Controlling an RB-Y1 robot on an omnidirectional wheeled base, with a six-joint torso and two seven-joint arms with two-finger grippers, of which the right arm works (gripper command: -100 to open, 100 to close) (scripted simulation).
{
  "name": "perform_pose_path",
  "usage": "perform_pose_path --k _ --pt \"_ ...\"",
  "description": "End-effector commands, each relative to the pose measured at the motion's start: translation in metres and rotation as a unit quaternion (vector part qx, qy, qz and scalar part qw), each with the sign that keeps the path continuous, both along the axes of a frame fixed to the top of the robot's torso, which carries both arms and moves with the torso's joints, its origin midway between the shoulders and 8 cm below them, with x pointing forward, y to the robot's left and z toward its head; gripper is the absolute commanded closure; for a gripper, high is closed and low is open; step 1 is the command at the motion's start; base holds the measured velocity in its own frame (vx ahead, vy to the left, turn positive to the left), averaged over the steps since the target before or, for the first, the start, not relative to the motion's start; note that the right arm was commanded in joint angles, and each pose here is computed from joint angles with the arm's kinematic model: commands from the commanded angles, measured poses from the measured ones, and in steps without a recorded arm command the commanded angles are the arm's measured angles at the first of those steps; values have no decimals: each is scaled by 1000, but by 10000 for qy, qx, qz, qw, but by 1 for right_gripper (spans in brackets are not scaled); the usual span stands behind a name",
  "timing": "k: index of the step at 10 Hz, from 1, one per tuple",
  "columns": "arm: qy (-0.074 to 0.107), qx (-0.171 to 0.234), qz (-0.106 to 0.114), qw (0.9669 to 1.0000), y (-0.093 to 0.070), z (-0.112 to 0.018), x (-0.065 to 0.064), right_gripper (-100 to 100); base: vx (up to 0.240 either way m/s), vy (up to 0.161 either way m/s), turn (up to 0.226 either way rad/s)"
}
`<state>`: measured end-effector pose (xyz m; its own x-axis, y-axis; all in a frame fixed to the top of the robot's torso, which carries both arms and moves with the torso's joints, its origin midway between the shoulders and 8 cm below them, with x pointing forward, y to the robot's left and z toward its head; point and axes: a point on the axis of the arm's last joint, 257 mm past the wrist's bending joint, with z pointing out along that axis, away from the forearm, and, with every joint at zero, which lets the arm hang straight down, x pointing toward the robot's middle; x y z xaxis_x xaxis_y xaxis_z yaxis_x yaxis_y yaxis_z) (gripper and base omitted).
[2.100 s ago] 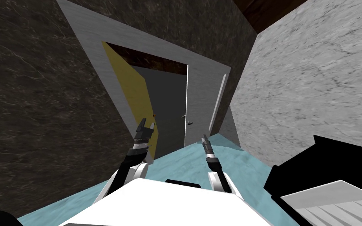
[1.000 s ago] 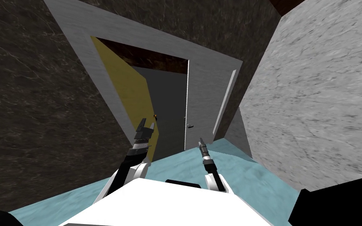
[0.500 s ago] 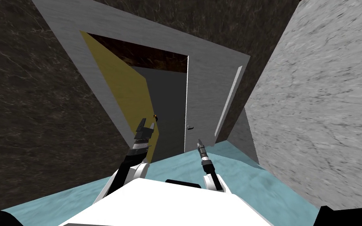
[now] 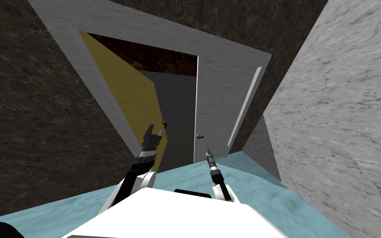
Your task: Push the door open
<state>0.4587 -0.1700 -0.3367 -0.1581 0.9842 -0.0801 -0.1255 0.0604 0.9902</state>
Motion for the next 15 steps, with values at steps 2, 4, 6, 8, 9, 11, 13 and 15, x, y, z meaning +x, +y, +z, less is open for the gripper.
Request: perform_pose_path --k 2,4,6,8,9,11,13,15 --pt "137 42 49 9999 8 -13 -2 -100 127 -92 50" --pt "252 80 96 9996 16 -23 -3 -100 90 -78 62" --pt "344 121 135 9992 24 -31 -5 -100 84 -85 61" --pt "405 148 161 9989 29 -37 -6 -100 83 -56 41" --pt "458 173 186 9986 34 -41 -7 -100 68 -55 44" --pt "542 222 226 9980 42 -48 -9 -100 99 -69 59" --pt "575 241 240 9978 46 -51 -10 -100 80 -59 40" --pt "582 97 209 9980 30 -55 -10 -100 175 0 26"
